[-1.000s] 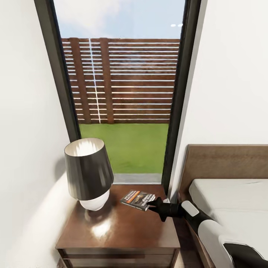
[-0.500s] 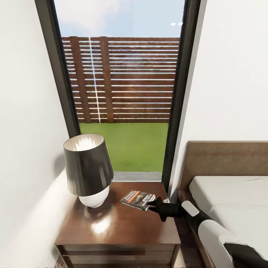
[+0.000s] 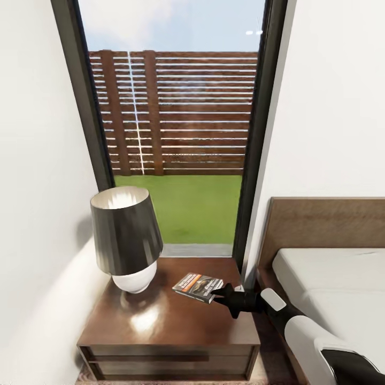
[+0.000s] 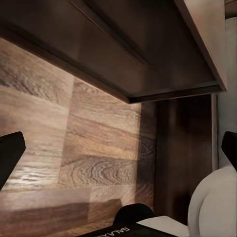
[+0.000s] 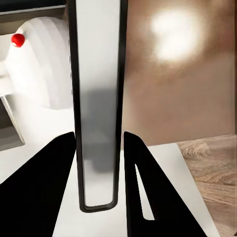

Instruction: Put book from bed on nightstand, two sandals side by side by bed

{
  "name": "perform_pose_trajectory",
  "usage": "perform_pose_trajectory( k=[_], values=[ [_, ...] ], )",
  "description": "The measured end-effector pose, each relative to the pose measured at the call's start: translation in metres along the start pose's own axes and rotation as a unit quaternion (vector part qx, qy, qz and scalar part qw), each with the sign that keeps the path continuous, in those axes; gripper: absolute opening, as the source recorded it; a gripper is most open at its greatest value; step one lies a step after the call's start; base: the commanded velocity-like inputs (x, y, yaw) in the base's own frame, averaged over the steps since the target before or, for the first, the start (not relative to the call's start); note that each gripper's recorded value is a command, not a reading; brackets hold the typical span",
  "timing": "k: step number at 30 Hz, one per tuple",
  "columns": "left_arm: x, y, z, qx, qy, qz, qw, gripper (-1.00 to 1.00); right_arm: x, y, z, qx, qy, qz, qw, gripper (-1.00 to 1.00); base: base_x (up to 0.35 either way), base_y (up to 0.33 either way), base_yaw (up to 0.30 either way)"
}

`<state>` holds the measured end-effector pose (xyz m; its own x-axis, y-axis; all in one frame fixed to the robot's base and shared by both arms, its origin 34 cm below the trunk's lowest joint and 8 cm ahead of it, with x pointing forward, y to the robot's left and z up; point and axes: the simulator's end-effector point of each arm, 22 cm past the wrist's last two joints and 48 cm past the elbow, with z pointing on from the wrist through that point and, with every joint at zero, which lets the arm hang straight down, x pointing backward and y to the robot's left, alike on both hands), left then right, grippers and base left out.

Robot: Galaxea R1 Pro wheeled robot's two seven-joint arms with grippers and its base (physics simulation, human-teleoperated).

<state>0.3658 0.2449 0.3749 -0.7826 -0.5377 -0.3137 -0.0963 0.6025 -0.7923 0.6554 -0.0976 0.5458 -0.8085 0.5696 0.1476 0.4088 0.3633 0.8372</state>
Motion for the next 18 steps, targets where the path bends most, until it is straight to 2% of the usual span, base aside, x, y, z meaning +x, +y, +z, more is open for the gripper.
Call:
perform_pose_trajectory(
  k=[10,18],
  values=[
    [0.011,0.018,0.008,0.0,0.0,0.0,1.0,1.0,0.0,-0.02,0.009,0.0,0.0,0.0,1.0,-1.0,0.0,0.0,0.0],
    [0.01,0.018,0.008,0.0,0.0,0.0,1.0,1.0,0.0,-0.02,0.009,0.0,-0.001,0.0,1.0,-1.0,0.0,0.0,0.0]
  ],
)
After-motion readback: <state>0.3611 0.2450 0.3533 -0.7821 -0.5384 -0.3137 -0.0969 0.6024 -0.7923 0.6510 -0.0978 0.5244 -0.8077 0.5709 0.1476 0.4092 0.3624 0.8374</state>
